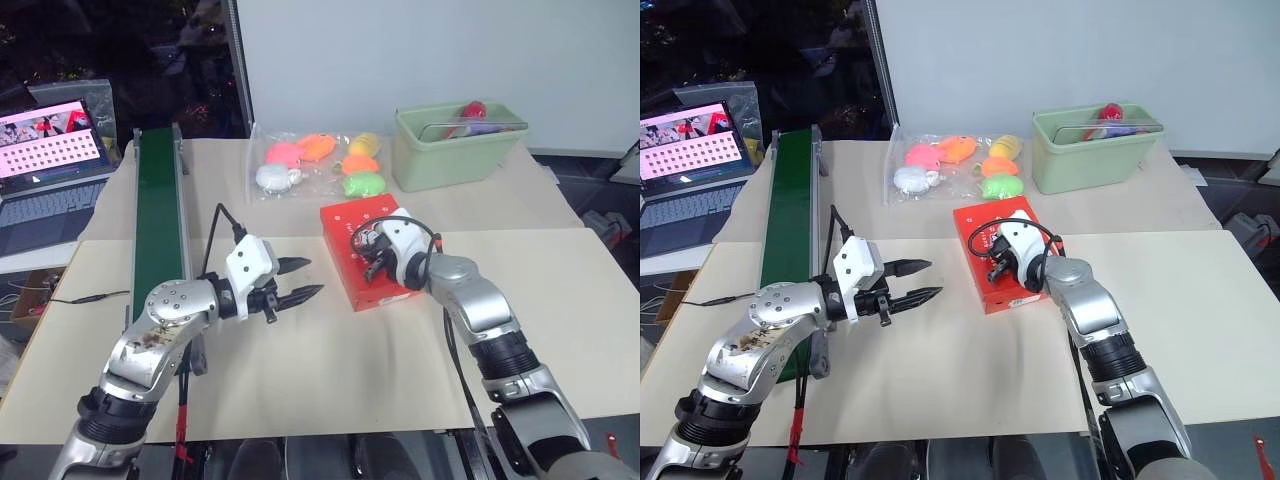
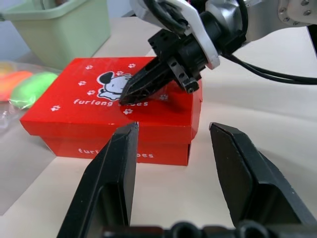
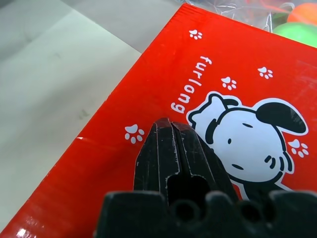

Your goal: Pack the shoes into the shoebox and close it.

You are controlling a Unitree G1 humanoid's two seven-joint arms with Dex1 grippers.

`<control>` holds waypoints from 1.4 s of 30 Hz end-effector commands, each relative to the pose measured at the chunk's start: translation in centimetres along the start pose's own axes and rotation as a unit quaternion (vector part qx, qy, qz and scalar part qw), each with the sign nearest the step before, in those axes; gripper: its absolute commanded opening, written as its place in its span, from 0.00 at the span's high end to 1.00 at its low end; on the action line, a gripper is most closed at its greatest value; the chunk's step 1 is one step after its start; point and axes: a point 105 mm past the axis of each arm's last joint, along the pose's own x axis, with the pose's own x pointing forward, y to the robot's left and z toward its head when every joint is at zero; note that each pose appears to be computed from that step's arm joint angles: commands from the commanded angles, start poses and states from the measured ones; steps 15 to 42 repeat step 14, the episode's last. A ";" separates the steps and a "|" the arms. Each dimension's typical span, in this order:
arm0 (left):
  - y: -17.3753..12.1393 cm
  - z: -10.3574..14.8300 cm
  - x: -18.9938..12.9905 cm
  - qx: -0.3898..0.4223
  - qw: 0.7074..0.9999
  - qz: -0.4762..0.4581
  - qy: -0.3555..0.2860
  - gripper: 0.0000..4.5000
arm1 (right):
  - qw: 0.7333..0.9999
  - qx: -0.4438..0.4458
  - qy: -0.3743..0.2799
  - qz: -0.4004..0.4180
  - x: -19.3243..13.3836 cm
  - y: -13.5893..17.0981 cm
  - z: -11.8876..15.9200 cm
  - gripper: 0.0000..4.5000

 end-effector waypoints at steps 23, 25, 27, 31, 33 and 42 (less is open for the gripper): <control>7.6 -1.3 -4.9 -0.111 0.927 0.357 -0.038 0.45 | 0.953 0.172 -0.168 -0.184 -12.8 -10.7 4.1 0.99; 7.6 -1.3 -4.9 -0.111 0.927 0.357 -0.038 0.45 | 0.953 0.172 -0.168 -0.184 -12.8 -10.7 4.1 0.99; 7.6 -1.3 -4.9 -0.111 0.927 0.357 -0.038 0.45 | 0.953 0.172 -0.168 -0.184 -12.8 -10.7 4.1 0.99; 7.6 -1.3 -4.9 -0.111 0.927 0.357 -0.038 0.45 | 0.953 0.172 -0.168 -0.184 -12.8 -10.7 4.1 0.99; 7.6 -1.3 -4.9 -0.111 0.927 0.357 -0.038 0.45 | 0.953 0.172 -0.168 -0.184 -12.8 -10.7 4.1 0.99; 7.6 -1.3 -4.9 -0.111 0.927 0.357 -0.038 0.45 | 0.953 0.172 -0.168 -0.184 -12.8 -10.7 4.1 0.99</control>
